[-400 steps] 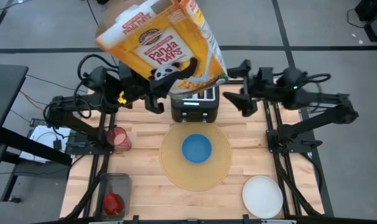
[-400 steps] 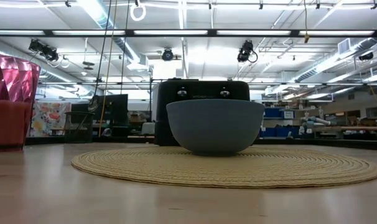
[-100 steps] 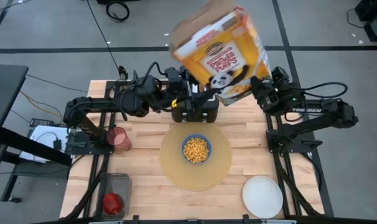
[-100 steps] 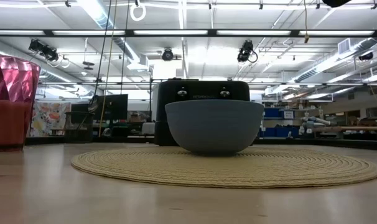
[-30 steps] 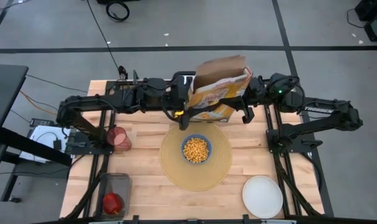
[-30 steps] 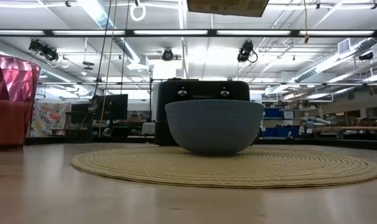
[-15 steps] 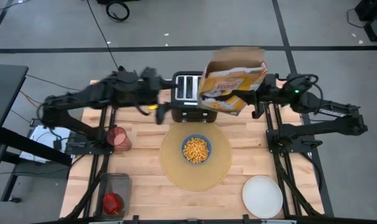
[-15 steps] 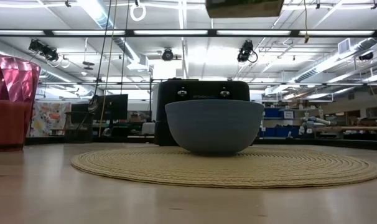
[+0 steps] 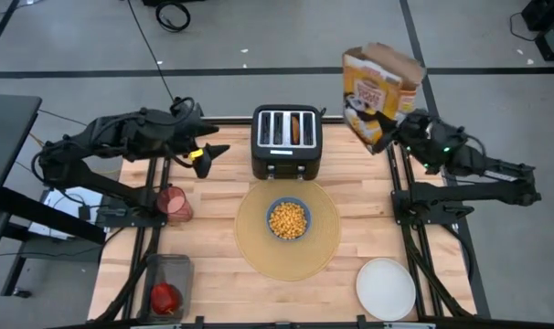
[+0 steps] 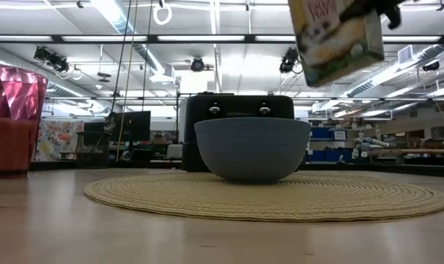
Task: Arrange a breakfast setting
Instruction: Pour the cereal into the bowl
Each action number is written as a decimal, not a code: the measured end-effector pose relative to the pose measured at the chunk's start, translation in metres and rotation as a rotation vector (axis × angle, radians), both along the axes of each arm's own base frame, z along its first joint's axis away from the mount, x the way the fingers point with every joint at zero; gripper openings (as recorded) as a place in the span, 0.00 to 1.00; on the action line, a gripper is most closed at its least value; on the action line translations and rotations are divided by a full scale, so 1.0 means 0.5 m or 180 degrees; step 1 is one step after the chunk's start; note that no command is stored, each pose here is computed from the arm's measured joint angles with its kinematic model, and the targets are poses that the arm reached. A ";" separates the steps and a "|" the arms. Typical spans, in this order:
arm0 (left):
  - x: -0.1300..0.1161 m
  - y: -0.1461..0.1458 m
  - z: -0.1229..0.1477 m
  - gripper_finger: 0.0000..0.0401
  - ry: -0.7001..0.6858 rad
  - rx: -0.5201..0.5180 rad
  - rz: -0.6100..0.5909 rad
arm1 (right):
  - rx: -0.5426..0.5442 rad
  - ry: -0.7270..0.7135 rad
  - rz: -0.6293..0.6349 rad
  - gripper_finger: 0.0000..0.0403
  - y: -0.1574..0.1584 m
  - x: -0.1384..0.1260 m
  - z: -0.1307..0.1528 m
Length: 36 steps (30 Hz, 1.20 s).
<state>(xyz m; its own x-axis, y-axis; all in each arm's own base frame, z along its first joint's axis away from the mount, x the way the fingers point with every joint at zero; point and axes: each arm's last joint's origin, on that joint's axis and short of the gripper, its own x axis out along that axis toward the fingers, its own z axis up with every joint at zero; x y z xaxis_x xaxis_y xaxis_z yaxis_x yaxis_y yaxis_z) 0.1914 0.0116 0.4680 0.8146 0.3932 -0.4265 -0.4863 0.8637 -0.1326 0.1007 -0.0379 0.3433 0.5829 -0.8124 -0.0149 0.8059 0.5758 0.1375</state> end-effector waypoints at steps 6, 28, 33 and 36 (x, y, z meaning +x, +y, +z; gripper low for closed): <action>0.007 0.001 0.000 0.74 -0.0030 0.0008 0.0059 | 0.0056 0.0253 -0.0954 0.09 -0.012 0.013 -0.100; 0.038 0.001 -0.004 0.74 -0.0153 -0.0102 0.0128 | 0.0446 0.0126 -0.1710 0.09 -0.079 -0.010 -0.335; 0.041 -0.005 -0.005 0.74 -0.0152 -0.0150 0.0078 | 0.0497 0.0300 -0.1799 0.13 -0.102 -0.021 -0.341; 0.042 -0.015 -0.005 0.74 -0.0186 -0.0214 0.0034 | 0.0618 0.0301 -0.1747 0.21 -0.116 -0.022 -0.347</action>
